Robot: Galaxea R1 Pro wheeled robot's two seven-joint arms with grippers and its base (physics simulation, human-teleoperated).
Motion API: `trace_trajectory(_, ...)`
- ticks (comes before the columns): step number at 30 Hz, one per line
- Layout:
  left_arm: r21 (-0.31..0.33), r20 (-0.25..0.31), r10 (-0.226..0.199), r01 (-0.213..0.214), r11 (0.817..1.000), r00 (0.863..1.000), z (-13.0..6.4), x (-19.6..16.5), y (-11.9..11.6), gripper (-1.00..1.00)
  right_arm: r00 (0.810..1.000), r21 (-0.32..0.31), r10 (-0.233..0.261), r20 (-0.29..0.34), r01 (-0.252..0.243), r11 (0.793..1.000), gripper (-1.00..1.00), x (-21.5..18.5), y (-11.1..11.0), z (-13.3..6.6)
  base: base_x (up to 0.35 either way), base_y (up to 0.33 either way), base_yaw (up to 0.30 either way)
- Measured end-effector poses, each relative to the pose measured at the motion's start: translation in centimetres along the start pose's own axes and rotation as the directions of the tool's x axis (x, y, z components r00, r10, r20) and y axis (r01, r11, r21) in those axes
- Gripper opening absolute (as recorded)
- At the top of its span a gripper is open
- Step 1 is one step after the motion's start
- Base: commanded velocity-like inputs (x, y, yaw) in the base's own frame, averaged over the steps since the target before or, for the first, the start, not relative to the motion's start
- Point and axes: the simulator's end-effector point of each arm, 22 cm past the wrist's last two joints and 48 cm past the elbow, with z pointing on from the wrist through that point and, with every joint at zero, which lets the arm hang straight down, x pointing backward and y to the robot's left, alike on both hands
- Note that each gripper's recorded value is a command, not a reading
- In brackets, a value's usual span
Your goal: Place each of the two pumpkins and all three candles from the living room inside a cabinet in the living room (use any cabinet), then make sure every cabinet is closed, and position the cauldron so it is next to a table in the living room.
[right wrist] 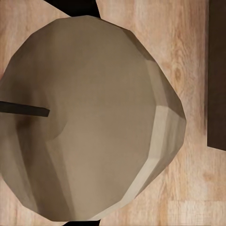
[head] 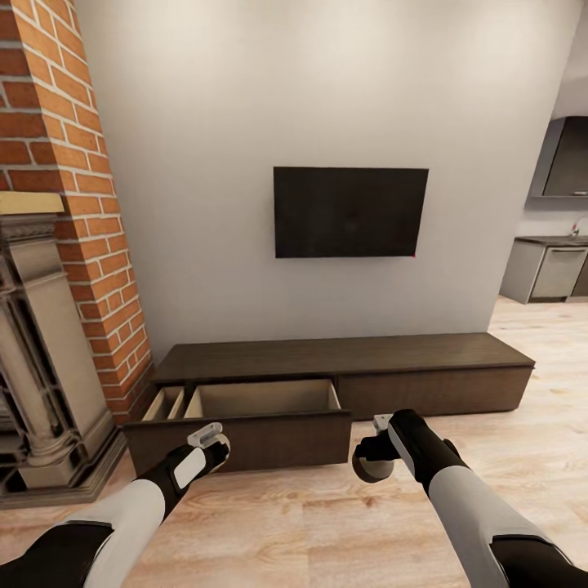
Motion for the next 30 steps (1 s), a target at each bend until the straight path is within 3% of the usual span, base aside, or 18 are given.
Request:
trace_trajectory(7, -0.001, -0.001, 0.0, 0.0, 1.0, 1.0, 0.04, 0.06, 0.08, -1.0, 1.0, 0.005, -0.006, 0.003, 0.006, 1.0, -1.0, -0.07, -0.12, 0.04, 0.0, 0.047, 0.054)
trace_trajectory(20, 0.004, 0.01, -0.001, 0.001, 1.0, 1.0, -0.42, -0.44, -0.19, -1.0, 1.0, -0.003, 0.0, 0.021, 0.001, 1.0, -1.0, -0.59, 0.09, -0.54, 0.0, 0.302, 0.147)
trace_trajectory(30, 0.009, 0.017, -0.001, 0.0, 1.0, 1.0, -0.71, -0.76, -0.41, -1.0, 1.0, -0.001, -0.001, 0.028, 0.001, 1.0, -1.0, -0.82, 0.07, -0.92, 0.001, 0.03, 0.029)
